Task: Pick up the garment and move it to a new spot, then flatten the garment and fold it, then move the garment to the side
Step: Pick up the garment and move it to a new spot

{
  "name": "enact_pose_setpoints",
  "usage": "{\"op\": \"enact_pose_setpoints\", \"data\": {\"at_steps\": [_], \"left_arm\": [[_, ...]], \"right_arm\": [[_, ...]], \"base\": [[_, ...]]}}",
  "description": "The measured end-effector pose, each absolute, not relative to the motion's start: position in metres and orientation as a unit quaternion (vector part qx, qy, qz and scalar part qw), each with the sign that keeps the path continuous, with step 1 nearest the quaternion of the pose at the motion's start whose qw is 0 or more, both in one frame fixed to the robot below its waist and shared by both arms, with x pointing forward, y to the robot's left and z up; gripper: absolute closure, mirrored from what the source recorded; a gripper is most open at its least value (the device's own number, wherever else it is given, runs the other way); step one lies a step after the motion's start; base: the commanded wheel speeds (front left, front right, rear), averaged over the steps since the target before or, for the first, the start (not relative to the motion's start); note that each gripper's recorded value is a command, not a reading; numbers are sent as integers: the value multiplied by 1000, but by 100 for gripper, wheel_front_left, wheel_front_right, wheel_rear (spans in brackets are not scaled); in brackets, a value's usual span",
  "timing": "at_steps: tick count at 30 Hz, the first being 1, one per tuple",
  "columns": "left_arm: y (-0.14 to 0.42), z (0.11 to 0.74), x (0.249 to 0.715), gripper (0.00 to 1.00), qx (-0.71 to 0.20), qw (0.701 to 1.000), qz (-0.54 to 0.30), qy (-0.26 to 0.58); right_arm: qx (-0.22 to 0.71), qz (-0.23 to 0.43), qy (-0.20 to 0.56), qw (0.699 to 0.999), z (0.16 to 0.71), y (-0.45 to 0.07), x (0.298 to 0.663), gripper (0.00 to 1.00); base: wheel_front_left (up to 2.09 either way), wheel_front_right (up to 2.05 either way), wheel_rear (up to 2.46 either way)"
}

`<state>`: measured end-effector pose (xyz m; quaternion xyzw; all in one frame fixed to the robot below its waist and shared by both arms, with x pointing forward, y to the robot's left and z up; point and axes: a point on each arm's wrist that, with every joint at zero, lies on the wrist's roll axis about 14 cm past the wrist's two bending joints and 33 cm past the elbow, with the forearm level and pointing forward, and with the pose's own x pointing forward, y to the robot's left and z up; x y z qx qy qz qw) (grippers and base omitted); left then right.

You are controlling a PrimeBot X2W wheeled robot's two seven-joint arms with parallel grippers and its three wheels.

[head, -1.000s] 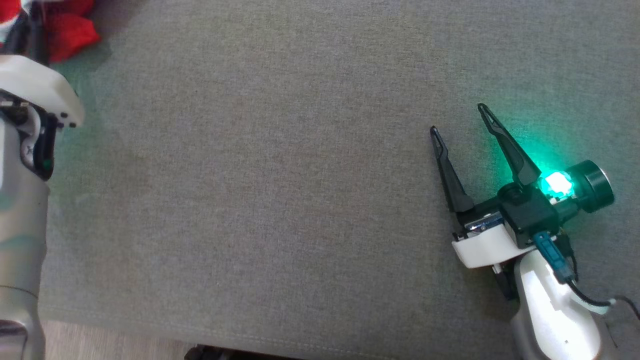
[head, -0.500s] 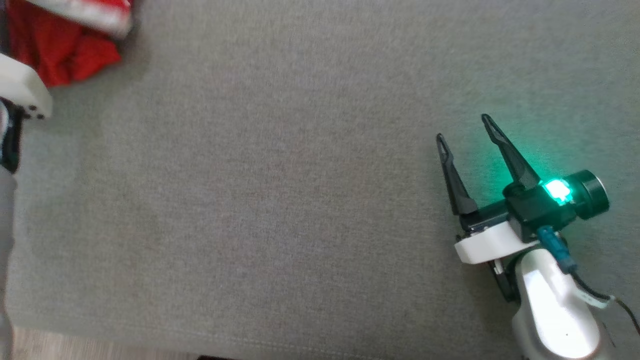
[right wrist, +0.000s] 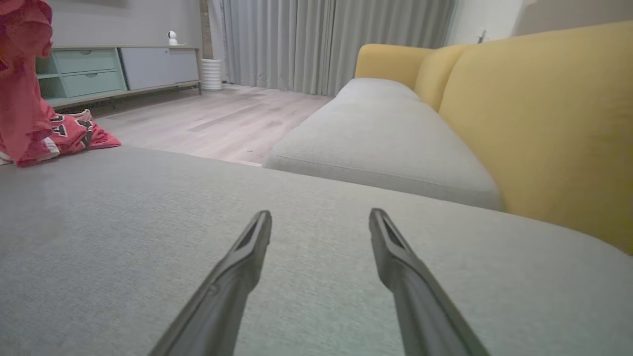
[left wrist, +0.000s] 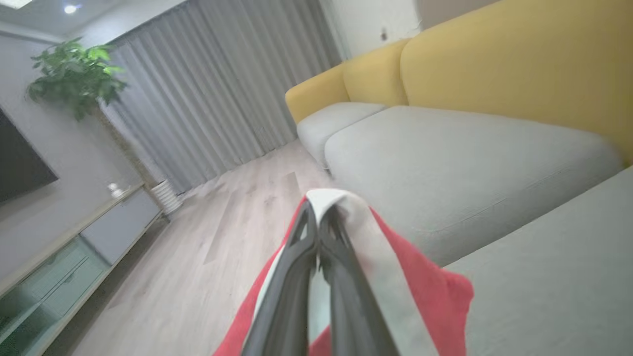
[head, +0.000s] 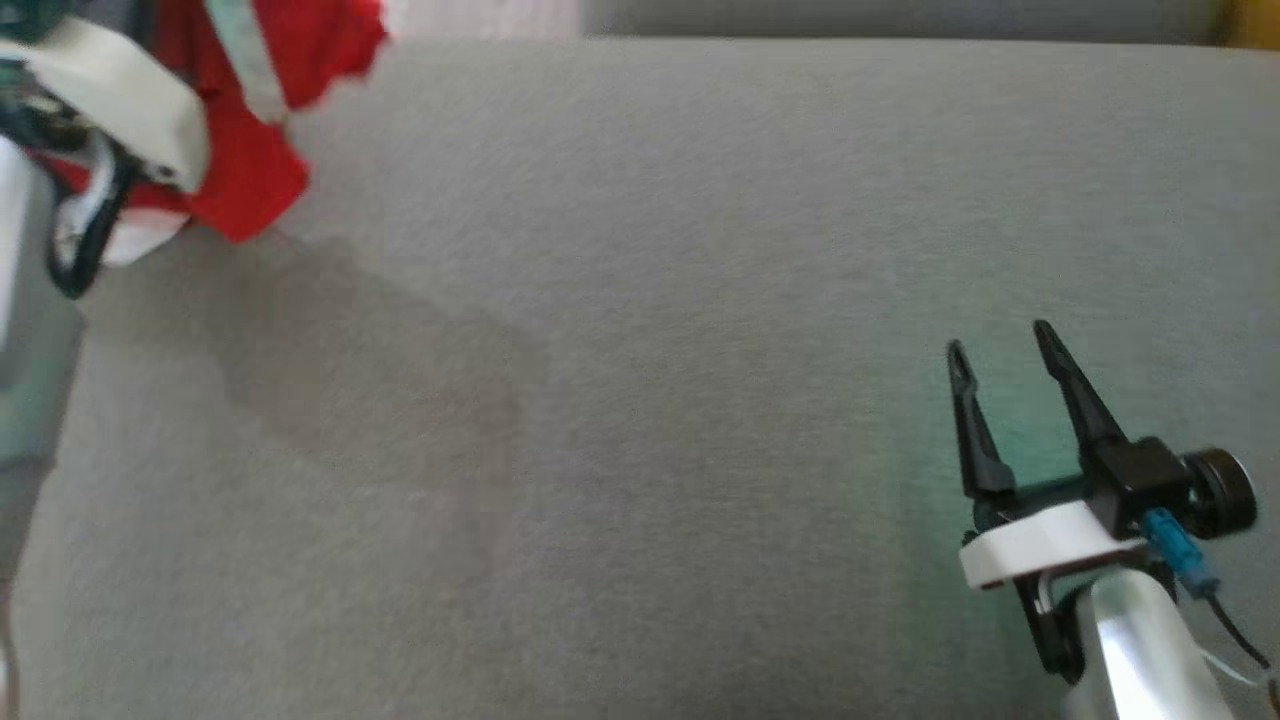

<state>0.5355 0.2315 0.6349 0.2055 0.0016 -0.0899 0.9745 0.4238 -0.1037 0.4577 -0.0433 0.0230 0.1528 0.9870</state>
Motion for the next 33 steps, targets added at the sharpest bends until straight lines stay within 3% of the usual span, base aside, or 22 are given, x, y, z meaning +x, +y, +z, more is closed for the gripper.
{"op": "enact_pose_setpoints", "data": {"at_steps": [6, 11, 17, 25, 31, 32, 33], "left_arm": [[128, 630, 522, 100, 151, 968, -201, -14], [29, 578, 494, 100, 64, 954, -292, 21], [-50, 511, 461, 100, -9, 929, -359, 84], [-100, 459, 438, 100, -22, 899, -418, 131], [-122, 459, 438, 100, -26, 887, -443, 124], [-122, 461, 439, 30, -30, 888, -442, 120], [-122, 462, 439, 0, -32, 889, -442, 116]], "right_arm": [[-47, 86, 16, 995, 470, -151, 400, 0], [-43, 56, 15, 997, 473, -171, 388, 0], [-34, 48, 29, 998, 464, -175, 383, 0], [-31, 35, 45, 998, 454, -185, 388, 0], [-30, 31, 56, 998, 447, -188, 389, 0], [-30, 32, 55, 998, 447, -187, 390, 0], [-30, 33, 55, 997, 447, -186, 391, 0]], "base": [[0, 0, 0], [0, 0, 0], [0, 0, 0], [0, 0, 0], [0, 0, 0], [0, 0, 0], [0, 0, 0]]}}
